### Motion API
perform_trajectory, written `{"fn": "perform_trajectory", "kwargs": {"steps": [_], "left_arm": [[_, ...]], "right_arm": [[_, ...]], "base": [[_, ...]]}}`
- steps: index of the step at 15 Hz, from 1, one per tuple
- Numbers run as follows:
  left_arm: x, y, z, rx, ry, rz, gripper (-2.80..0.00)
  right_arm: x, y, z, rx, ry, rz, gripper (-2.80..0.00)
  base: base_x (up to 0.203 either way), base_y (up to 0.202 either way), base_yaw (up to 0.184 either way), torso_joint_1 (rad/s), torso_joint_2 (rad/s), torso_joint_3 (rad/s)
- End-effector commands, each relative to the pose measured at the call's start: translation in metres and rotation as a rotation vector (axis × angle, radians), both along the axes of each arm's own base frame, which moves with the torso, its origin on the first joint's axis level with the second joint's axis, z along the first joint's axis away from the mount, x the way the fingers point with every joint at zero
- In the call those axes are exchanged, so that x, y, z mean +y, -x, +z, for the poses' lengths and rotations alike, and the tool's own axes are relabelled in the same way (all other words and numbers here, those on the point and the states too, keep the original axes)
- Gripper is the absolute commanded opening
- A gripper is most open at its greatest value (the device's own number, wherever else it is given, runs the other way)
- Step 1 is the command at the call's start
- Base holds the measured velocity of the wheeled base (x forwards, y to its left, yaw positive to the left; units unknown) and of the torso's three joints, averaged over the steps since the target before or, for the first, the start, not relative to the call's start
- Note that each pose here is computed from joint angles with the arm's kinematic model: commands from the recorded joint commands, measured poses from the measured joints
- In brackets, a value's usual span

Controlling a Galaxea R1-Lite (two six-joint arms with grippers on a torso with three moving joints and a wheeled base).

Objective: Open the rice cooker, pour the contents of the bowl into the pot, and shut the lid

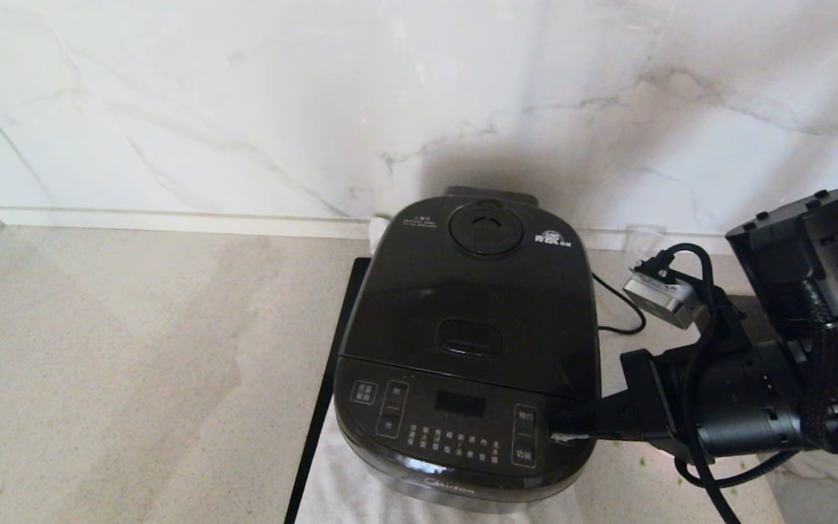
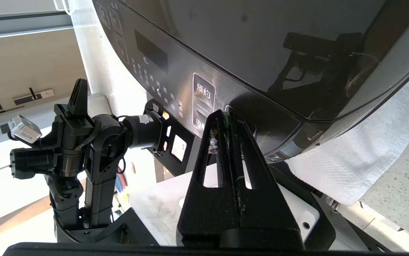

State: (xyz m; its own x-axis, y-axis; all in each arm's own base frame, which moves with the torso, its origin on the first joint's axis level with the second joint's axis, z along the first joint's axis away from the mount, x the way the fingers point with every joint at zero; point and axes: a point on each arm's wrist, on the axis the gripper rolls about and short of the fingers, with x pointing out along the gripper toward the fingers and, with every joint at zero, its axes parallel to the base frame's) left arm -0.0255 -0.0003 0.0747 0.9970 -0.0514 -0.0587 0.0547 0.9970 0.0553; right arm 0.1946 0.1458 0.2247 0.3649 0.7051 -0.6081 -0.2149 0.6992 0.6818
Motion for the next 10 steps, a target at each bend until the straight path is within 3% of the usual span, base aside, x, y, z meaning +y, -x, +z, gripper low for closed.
{"fn": "perform_trajectory", "kwargs": {"steps": [1,6,10], "left_arm": [[0.0,0.0,0.0,0.0,-0.001,0.001,-2.8],[0.0,0.0,0.0,0.0,-0.001,-0.001,-2.8],[0.0,0.0,0.0,0.0,-0.001,-0.001,-2.8]], "right_arm": [[-0.001,0.001,0.006,-0.016,-0.013,-0.003,-2.8],[-0.019,0.022,0.045,-0.149,-0.104,-0.02,-2.8],[-0.059,0.031,0.084,-0.3,-0.146,-0.175,-2.8]], "base": [[0.0,0.0,0.0,0.0,0.0,0.0],[0.0,0.0,0.0,0.0,0.0,0.0],[0.0,0.0,0.0,0.0,0.0,0.0]]}}
